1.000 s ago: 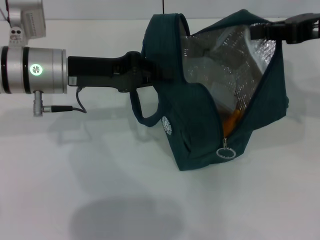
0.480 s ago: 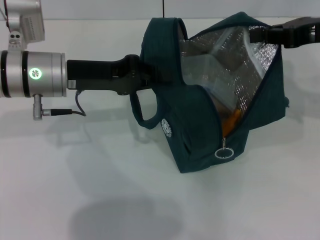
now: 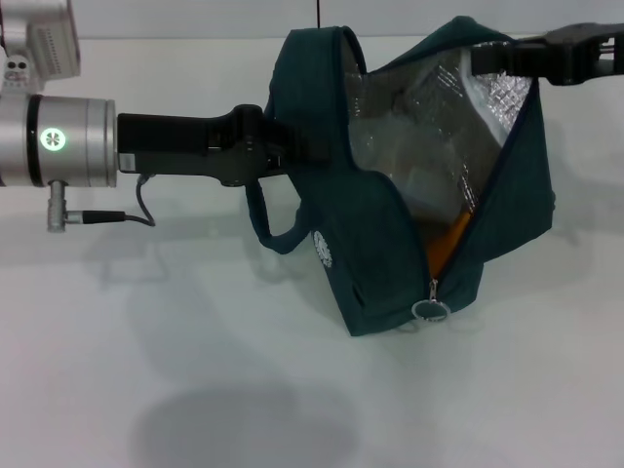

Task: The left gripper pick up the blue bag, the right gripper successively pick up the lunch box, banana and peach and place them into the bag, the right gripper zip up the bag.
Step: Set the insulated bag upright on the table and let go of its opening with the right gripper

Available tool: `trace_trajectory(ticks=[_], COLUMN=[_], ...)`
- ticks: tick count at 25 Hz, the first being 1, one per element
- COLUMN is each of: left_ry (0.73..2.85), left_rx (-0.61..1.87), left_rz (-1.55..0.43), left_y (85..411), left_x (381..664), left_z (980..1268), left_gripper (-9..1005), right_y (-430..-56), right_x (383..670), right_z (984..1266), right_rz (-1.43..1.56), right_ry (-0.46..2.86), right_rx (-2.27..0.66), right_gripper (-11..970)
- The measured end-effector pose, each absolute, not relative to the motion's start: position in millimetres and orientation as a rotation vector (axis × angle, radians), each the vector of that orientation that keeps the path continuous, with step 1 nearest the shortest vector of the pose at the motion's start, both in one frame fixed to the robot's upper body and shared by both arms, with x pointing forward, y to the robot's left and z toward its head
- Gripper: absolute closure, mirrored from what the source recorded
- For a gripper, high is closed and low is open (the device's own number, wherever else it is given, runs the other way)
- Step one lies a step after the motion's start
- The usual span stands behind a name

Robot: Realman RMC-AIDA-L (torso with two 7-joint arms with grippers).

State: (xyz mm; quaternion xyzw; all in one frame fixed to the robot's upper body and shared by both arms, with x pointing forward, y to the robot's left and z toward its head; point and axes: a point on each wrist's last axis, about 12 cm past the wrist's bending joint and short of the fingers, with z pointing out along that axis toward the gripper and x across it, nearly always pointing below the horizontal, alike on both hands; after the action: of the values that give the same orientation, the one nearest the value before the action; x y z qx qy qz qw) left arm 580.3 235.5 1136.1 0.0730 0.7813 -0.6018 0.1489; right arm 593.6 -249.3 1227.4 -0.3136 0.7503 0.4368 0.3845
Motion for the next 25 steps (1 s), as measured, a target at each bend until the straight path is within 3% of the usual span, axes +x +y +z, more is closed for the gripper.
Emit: trace_trajectory(ticks=[25], left_ry=[2.267], left_rx=[0.171], left_rz=[-1.724], left_y=[242.0], left_x=[577.7], left_z=[1131.9], left_gripper=[960], right_y=[-257.8], right_x=[606.9], right_z=[1213.9], right_rz=[1.161], right_ry=[1.913], right_rx=[-0.694], right_gripper=[777])
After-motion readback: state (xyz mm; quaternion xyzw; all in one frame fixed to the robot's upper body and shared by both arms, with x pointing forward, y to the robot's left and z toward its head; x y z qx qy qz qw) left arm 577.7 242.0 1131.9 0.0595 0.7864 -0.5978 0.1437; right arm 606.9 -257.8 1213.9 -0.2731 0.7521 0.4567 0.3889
